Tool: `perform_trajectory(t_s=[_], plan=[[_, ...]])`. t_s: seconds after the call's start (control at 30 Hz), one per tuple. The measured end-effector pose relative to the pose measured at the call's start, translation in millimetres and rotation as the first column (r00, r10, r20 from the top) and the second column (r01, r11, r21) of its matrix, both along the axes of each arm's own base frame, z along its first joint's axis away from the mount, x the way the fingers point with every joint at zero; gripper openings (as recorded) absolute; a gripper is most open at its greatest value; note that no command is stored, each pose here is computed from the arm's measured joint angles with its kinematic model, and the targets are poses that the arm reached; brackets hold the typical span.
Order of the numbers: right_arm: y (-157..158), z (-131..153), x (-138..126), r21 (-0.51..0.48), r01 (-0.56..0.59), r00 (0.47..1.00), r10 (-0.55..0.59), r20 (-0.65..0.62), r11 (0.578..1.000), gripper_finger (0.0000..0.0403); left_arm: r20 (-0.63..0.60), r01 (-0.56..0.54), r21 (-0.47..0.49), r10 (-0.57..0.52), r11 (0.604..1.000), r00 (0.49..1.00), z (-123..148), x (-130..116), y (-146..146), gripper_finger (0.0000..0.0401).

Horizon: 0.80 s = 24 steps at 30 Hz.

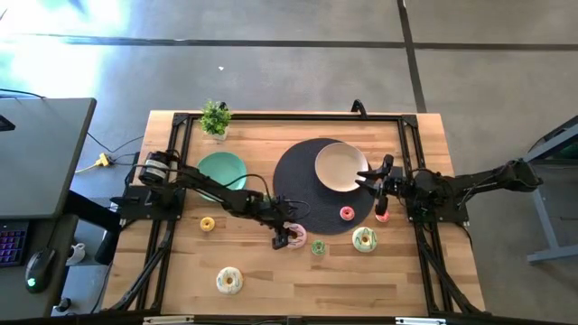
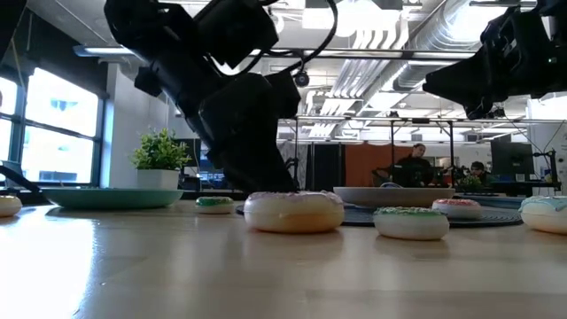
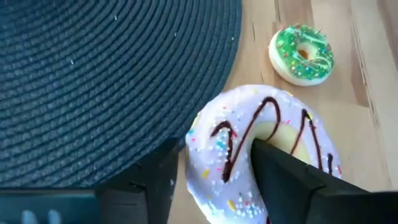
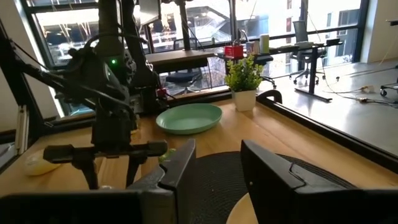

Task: Pick & Place donuts
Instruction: Put the pink donut into the green plate

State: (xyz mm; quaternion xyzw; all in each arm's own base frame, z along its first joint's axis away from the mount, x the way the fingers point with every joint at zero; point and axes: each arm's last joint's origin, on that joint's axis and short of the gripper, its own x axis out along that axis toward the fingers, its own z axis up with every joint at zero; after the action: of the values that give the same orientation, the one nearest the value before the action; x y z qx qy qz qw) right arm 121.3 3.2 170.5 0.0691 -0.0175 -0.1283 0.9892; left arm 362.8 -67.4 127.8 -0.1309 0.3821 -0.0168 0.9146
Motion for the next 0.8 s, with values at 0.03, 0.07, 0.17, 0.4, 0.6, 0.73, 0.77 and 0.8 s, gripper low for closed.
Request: perform_trajectory(t_s=[0.03,0.07,0.17,0.4,0.6,0.73,0.77,0.8], plan=[[0,0,0,0.005,0.000,1.000,0.000,0.002,1.000,0.0124,-0.005,-0.010,-0.008,0.010,1.000,1.000,0,0,0,0.0176],[0,0,0,0.017,-0.001,1.000,0.001,0.004,1.000,0.0124,-0.009,-0.014,-0.008,0.014,1.000,1.000,-1,0,0,0.0161],[0,0,0,0.036,-0.001,1.000,0.000,0.009,0.999,0.0124,-0.020,-0.016,-0.004,0.016,1.000,1.000,4,-3,1,0.0105],[0,0,0,0.066,0.002,1.000,-0.003,0.018,0.998,0.0124,-0.022,-0.065,-0.031,0.064,0.997,0.998,44,-18,19,0.0009],[0,0,0,0.069,0.002,1.000,-0.003,0.023,0.998,0.0124,-0.084,-0.188,0.113,0.198,0.976,0.977,98,-63,61,0.0029],[0,1,0,0.068,0.001,1.000,-0.003,0.025,0.998,0.0124,-0.128,-0.316,0.219,0.348,0.923,0.929,129,-105,87,0.0031],[0,0,0,0.071,0.001,1.000,-0.003,0.025,0.997,0.0124,-0.143,-0.340,0.230,0.377,0.912,0.915,134,-115,92,0.0031],[0,0,0,0.072,0.001,1.000,-0.003,0.024,0.997,0.0124,-0.157,-0.367,0.232,0.407,0.901,0.900,138,-125,96,0.0031]])
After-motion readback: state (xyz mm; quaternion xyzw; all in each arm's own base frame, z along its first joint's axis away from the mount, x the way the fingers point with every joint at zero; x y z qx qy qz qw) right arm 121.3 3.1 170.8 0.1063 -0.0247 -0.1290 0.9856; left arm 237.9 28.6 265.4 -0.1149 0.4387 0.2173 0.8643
